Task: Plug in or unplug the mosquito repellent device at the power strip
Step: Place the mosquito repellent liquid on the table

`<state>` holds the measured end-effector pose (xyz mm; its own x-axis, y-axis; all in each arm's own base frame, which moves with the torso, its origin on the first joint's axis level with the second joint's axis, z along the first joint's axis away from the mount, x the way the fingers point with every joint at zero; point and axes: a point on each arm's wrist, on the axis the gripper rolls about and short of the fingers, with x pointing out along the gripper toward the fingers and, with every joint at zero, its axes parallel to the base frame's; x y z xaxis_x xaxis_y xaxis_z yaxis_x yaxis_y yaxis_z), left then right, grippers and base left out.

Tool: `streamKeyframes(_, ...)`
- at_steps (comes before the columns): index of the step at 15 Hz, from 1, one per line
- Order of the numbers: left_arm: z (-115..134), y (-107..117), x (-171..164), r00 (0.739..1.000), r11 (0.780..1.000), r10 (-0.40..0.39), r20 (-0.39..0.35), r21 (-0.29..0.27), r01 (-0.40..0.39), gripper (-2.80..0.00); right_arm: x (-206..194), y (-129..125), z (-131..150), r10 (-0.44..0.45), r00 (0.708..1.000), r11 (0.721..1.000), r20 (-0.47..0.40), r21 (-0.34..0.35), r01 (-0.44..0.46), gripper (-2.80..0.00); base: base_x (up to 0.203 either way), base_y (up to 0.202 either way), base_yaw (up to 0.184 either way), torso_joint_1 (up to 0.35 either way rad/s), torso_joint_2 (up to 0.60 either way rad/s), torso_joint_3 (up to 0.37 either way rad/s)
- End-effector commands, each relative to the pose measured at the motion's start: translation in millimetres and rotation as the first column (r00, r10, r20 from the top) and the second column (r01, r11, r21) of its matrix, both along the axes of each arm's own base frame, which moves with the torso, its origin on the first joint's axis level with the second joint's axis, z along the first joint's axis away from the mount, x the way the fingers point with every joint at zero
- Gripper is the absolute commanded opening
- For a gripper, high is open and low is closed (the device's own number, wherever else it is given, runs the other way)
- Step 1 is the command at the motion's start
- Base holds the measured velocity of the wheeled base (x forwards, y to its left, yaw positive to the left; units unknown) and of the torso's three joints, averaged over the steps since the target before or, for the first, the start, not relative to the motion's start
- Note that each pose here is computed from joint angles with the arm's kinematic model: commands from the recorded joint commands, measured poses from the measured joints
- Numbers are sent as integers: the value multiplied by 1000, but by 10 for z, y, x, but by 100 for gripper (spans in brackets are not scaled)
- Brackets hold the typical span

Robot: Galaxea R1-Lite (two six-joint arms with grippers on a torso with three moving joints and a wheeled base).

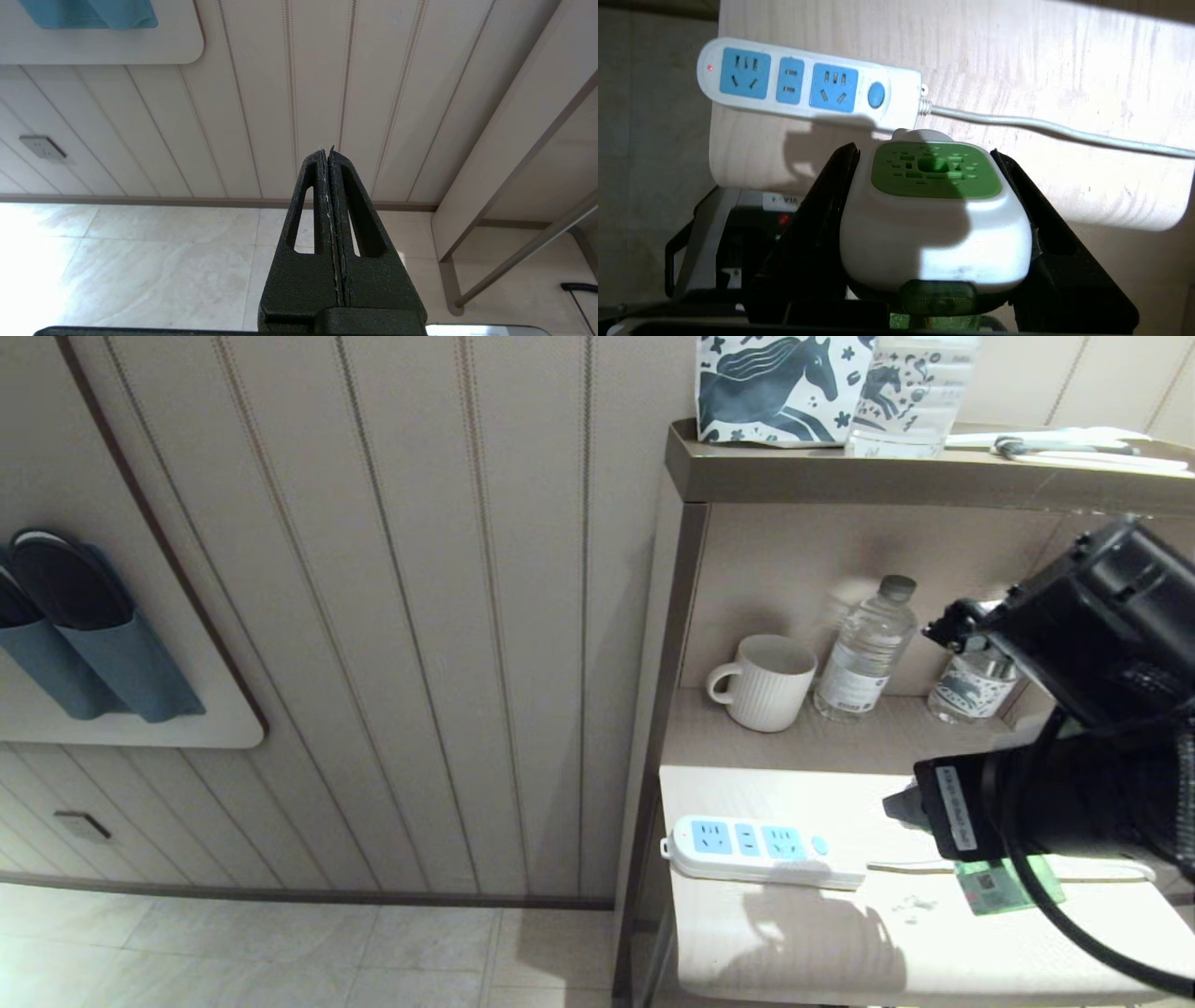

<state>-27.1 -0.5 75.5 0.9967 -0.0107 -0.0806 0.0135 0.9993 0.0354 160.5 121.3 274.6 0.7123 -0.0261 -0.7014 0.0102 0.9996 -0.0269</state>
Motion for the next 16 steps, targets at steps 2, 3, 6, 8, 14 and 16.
streamKeyframes(2, 0, 0, 1, 1000, 1000, 1, -2, -1, -1, -280, -159, -137, -25, 12, 987, 997, 158, 67, -23, -280, 0, 0, 0, 0, 0, 0)
streamKeyframes(3, 0, 0, 1, 1000, 1000, 0, -2, -1, 0, -280, -180, -158, -62, 20, 979, 997, 202, 67, -34, -280, 0, 0, 0, 0, 0, 0)
streamKeyframes(6, 1, 0, 1, 1000, 1000, 0, -1, -1, 0, -280, -198, -181, -256, 42, 948, 999, 314, 17, -49, -280, 0, 0, 0, 0, 0, 0)
streamKeyframes(8, 1, 0, 1, 1000, 1000, 1, -1, -4, -1, -280, -182, -172, -421, 53, 919, 998, 390, -34, -44, -280, 0, 0, 0, 0, 0, 0)
streamKeyframes(14, 1, 0, 1, 1000, 1000, 0, -1, -6, 0, -280, -6, -52, -691, -3, 807, 994, 591, -84, 65, -280, 0, 0, 0, 0, 0, 0)
streamKeyframes(16, 1, 0, 1, 1000, 1000, 3, -1, -7, -3, -280, 78, 12, -771, -46, 784, 992, 619, -64, 108, -280, 0, 0, 0, 0, 0, 0)
